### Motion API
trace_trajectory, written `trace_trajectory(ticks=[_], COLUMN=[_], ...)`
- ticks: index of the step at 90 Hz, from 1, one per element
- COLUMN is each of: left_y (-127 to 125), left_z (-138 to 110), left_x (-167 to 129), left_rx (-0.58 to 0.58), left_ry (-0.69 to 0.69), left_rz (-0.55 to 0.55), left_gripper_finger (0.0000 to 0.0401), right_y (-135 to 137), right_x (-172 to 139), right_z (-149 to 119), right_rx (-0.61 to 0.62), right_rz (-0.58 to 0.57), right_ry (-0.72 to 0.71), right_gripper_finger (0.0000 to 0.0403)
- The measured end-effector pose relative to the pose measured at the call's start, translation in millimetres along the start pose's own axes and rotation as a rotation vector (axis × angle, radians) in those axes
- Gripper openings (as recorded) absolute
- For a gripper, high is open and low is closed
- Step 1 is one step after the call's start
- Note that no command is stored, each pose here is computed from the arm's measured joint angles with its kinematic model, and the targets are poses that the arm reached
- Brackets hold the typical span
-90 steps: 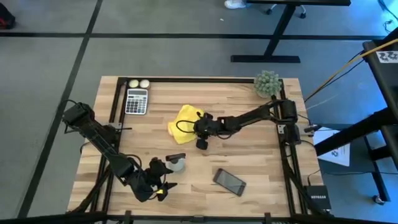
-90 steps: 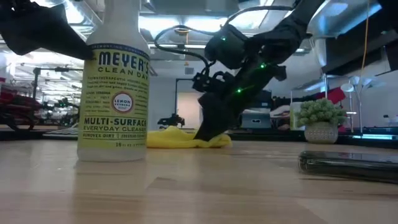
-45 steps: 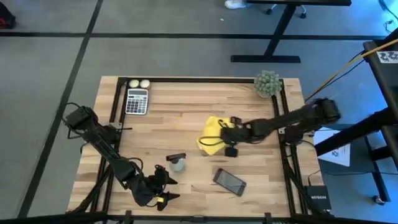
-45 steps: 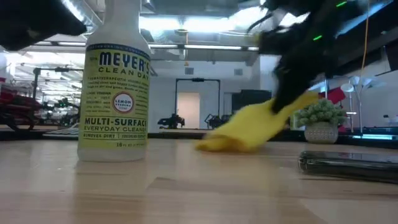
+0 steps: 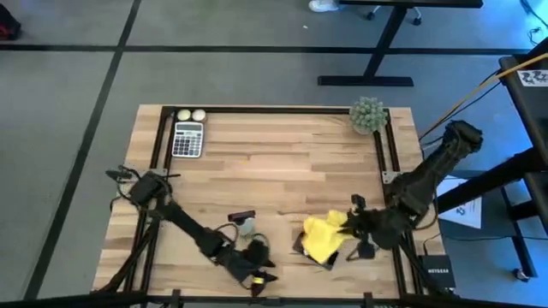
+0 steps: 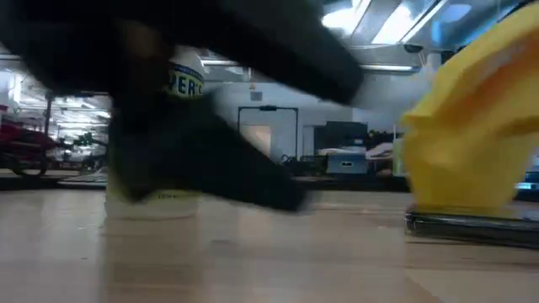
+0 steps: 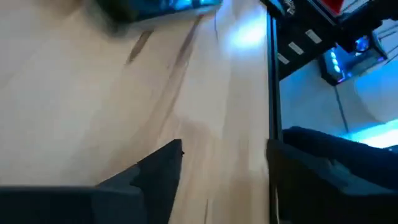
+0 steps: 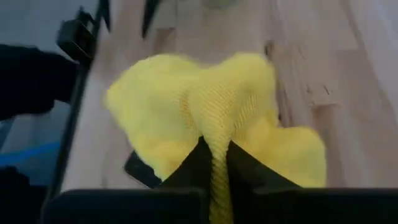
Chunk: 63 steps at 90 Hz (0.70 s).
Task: Apply microfiber cloth
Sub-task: Wipe the front screen of the black cellphone using a yellow microfiber cloth
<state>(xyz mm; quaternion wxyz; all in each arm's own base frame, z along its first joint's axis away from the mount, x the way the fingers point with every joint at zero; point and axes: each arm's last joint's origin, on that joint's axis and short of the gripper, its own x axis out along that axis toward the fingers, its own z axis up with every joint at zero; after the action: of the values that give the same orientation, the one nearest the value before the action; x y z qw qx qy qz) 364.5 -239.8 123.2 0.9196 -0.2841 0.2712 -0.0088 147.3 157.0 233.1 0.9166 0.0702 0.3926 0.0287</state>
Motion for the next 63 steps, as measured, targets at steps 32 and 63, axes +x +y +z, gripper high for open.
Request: trace_trajectory(ticks=[32,63], left_y=[45.6,52.4], left_z=[56.1,52.7], left_x=[35.4,43.8], left_rx=[0.135,0.174], left_ry=[-0.046,-0.023], left_rz=[0.194,0.159], left_gripper_finger=[0.0005,0.0001], right_y=[11.5,20.4], right_x=[19.5,38.7], right_z=[-11.3,-13.6], right_rx=[-0.060,-0.058], right_rz=[-0.079,-0.086], right_ry=[0.009,0.001], right_gripper_finger=[0.0000,0.0000])
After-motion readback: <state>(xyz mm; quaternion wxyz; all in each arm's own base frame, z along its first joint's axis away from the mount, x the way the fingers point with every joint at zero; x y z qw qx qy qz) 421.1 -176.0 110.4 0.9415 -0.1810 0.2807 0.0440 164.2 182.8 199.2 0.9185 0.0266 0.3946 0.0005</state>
